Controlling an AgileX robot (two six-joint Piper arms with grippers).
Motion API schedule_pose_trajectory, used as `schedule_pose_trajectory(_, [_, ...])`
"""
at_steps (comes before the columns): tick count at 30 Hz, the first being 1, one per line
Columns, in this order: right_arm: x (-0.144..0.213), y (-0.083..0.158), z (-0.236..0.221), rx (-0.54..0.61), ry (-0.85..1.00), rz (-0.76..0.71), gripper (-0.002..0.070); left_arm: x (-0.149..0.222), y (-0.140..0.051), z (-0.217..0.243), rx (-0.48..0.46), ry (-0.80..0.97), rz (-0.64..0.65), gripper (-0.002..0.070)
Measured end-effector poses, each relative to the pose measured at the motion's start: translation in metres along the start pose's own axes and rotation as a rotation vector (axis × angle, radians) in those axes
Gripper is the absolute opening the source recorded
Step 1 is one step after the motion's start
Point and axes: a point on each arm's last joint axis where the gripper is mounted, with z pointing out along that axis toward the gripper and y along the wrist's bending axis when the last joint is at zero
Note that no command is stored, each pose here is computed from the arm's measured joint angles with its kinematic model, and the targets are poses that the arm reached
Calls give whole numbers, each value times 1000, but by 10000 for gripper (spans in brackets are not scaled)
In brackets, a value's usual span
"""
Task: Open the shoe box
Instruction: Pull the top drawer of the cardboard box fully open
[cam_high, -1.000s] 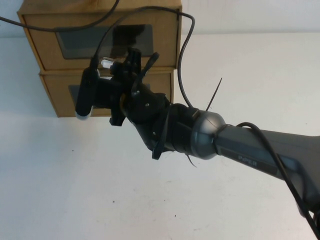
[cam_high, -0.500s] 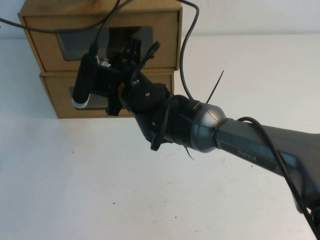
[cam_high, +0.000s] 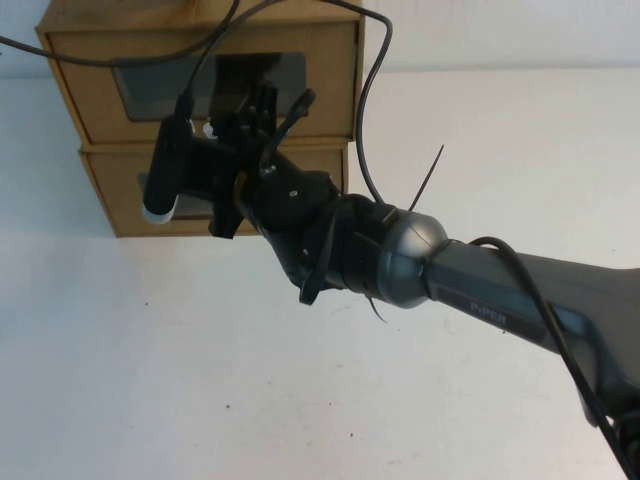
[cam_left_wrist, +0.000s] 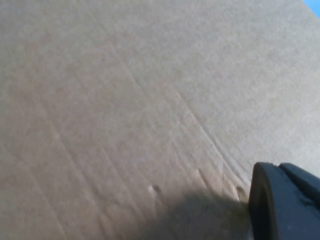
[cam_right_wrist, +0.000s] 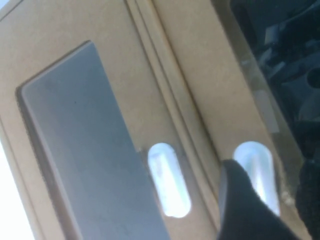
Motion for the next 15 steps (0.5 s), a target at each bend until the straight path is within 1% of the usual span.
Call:
schedule_pose_trajectory(6, [5,9,5,-14,12,-13,234,0,0,0,0,0,2,-5])
schedule_pose_trajectory(15, [11,4,9,-15,12,-15,233,0,0,0,0,0,10,-5])
